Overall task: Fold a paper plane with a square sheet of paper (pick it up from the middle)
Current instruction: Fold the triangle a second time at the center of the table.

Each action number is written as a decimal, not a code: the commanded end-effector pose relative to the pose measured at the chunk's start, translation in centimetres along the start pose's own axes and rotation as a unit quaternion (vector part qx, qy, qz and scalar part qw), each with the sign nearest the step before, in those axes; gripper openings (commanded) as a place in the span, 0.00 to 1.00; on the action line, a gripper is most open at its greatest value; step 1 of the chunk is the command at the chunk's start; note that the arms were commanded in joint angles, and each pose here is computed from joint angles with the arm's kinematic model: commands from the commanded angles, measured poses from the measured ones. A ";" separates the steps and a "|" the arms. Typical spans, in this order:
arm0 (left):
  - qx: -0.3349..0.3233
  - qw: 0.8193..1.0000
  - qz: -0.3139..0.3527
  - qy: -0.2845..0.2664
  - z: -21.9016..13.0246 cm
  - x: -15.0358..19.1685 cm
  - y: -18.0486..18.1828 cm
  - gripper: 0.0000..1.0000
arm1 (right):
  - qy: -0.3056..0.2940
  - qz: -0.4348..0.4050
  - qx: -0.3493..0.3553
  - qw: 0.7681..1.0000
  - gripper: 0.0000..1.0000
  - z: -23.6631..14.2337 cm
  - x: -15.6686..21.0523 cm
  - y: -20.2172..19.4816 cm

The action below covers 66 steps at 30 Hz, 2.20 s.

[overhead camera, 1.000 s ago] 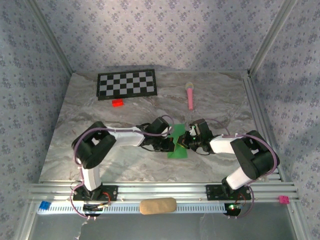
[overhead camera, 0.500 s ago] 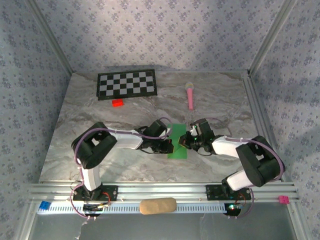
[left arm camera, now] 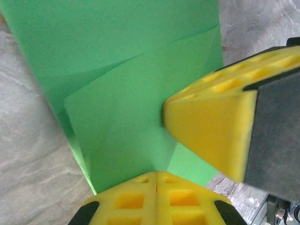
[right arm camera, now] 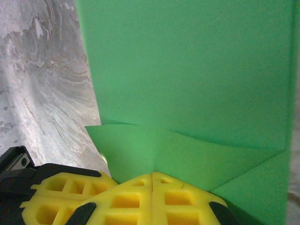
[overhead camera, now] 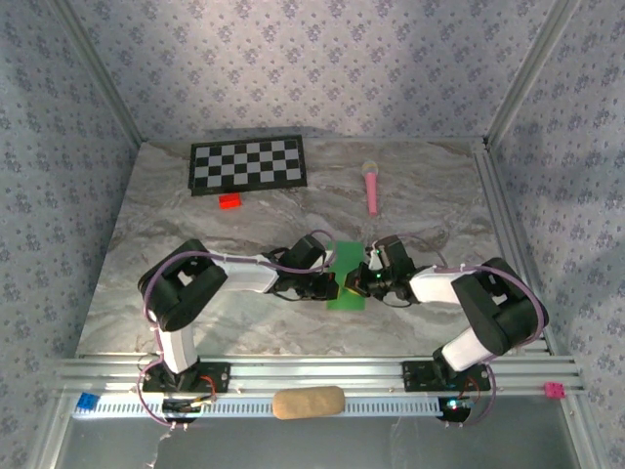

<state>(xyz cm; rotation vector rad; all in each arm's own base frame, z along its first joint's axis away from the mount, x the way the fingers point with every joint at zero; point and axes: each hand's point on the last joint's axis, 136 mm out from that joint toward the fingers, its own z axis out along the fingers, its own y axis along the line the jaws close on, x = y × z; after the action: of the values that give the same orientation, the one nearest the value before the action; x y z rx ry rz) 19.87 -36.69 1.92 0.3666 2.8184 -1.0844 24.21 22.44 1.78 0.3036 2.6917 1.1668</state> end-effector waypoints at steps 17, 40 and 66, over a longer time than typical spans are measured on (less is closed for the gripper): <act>-0.073 0.996 -0.027 0.042 0.6 3.7 4.8 0.00 | -0.120 0.055 0.031 0.991 0.00 -3.8 -5.6 -3.1; -0.046 0.999 -0.012 0.014 -0.8 1.7 1.9 0.00 | -0.069 0.036 0.084 0.993 0.00 -1.6 -1.5 -4.9; -0.041 0.998 0.026 0.039 1.3 -0.1 -0.3 0.03 | -0.045 0.027 0.093 0.994 0.00 -0.9 -1.1 -4.9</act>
<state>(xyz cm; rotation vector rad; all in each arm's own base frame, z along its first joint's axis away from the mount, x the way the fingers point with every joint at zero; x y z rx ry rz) 21.51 -39.70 2.23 0.4439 2.8230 -1.0625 26.42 19.85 1.87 0.4005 2.6057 1.0415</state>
